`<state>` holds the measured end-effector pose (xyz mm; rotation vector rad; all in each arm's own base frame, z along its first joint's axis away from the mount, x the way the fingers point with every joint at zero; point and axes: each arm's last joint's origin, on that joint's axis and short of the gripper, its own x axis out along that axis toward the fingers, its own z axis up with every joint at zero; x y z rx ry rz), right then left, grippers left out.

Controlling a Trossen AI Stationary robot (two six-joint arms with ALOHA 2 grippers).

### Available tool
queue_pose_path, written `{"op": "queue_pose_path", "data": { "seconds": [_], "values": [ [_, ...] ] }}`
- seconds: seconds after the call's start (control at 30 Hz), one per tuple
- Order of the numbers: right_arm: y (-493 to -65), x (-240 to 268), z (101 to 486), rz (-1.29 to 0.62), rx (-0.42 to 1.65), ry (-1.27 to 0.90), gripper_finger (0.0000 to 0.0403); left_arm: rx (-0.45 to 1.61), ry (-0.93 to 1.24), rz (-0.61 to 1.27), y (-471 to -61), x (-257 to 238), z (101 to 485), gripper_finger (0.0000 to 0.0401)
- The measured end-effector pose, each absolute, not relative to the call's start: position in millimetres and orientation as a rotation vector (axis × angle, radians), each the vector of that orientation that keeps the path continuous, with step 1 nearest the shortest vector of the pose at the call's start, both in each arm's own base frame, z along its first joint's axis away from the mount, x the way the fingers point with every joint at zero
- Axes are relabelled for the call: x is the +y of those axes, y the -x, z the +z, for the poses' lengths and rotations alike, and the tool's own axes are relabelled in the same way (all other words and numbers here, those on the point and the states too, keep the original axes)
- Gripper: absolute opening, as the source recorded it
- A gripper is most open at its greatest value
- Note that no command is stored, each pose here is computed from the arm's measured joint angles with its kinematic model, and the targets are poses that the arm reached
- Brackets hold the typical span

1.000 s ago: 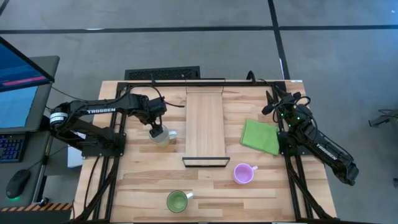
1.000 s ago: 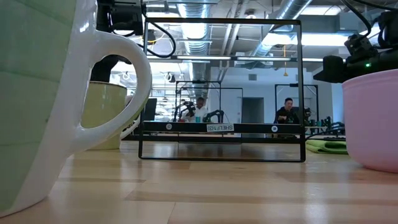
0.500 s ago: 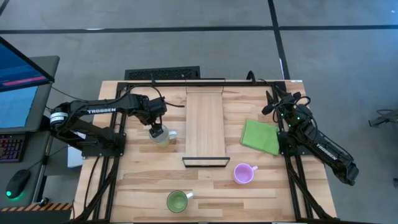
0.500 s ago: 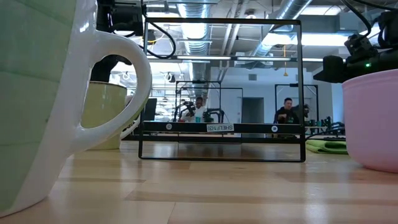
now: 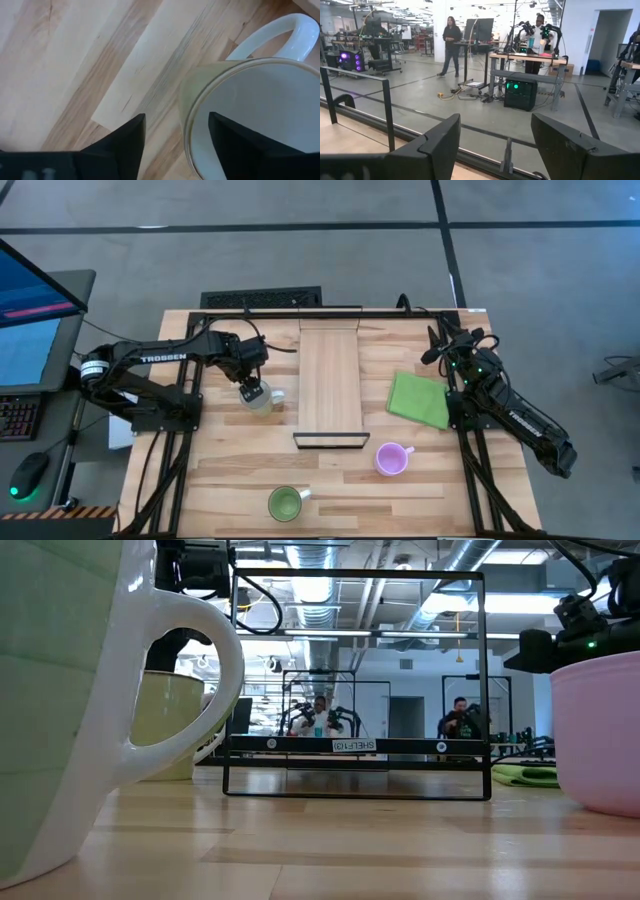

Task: Stack small to large cups/mugs on shelf
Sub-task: Put the yellow mug on the shelf

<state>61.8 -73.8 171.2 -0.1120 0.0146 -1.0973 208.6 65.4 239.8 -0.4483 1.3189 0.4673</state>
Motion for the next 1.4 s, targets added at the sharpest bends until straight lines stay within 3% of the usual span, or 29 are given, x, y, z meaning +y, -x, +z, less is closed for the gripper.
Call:
{"op": "queue_pose_path", "data": {
  "seconds": [0.5, 1.13, 1.4],
  "values": [
    [-61.8, -73.8, 171.2, -1.097, 0.015, 0.112, 0.0268, 1.316, 0.442, 0.463, -209.0, 65.5, 239.9, 0.01],
    [-61.8, -73.8, 171.3, -1.097, 0.014, 0.112, 0.0268, 1.307, 0.454, 0.429, -208.7, 66.7, 230.0, 0.0081],
    [-61.8, -73.8, 171.2, -1.097, 0.015, 0.112, 0.0268, 1.317, 0.438, 0.413, -207.7, 67.1, 230.0, 0.0015]
  ]
}}
